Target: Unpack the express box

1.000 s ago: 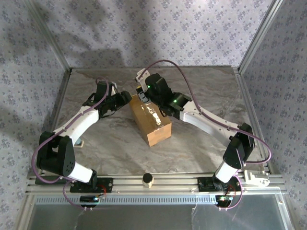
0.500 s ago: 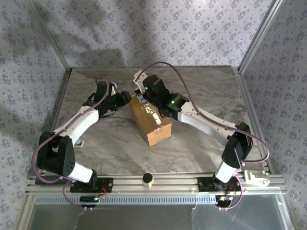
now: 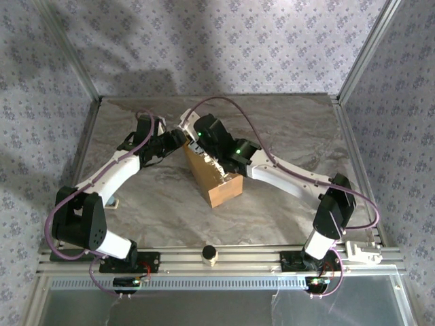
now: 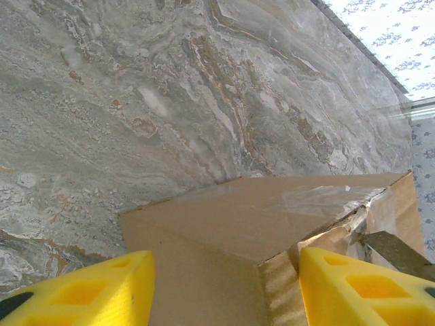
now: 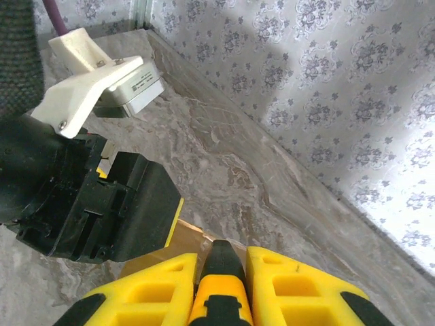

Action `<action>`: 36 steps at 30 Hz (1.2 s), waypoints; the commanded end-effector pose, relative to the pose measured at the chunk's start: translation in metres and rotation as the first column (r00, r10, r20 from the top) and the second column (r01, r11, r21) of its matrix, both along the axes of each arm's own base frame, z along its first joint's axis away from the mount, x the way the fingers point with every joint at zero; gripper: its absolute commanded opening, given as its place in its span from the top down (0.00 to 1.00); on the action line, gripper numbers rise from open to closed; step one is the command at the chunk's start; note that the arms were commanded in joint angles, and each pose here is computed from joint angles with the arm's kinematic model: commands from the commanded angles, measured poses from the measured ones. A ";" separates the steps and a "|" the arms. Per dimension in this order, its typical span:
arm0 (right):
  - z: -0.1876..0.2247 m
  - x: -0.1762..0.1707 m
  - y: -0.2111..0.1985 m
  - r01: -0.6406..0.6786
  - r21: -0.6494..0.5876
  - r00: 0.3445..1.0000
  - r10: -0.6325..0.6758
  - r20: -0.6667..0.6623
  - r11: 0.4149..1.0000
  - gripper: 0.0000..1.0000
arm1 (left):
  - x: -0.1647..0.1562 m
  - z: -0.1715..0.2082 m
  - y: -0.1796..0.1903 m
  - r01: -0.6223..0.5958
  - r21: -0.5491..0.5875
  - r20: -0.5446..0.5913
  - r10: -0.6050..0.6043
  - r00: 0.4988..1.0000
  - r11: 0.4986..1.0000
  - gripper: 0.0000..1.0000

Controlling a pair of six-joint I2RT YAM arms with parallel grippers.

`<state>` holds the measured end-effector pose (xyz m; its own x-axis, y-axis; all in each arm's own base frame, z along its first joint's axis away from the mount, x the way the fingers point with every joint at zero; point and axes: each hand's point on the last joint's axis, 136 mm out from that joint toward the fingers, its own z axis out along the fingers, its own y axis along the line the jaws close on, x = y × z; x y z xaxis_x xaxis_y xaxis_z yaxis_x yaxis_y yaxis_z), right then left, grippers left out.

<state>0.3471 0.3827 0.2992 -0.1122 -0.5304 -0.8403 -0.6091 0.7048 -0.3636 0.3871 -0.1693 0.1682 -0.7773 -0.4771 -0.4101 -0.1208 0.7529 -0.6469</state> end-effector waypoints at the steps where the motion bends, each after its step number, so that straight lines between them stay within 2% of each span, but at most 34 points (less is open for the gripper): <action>1: -0.027 0.000 -0.007 0.033 -0.117 0.999 -0.034 0.000 0.993 1.00 | -0.011 -0.009 0.004 -0.002 0.027 -0.035 0.002 0.999 1.000 0.43; 10: -0.034 -0.005 -0.005 0.044 -0.181 0.999 -0.039 0.027 0.982 1.00 | -0.017 -0.021 0.008 -0.006 0.043 -0.065 0.009 0.998 0.999 0.44; 23: -0.040 -0.011 -0.014 0.073 -0.207 0.997 -0.069 0.028 0.976 1.00 | -0.026 -0.030 0.016 -0.016 0.069 -0.099 0.023 0.995 0.997 0.46; 28: -0.040 -0.018 -0.017 0.056 -0.169 0.998 -0.057 -0.002 0.984 1.00 | -0.027 -0.020 0.013 -0.006 0.055 -0.078 0.011 0.997 0.998 0.46; 36: -0.030 -0.020 -0.025 0.023 -0.053 0.997 -0.027 -0.070 0.998 1.00 | -0.025 0.019 0.004 0.038 0.046 0.005 -0.038 0.999 0.998 0.44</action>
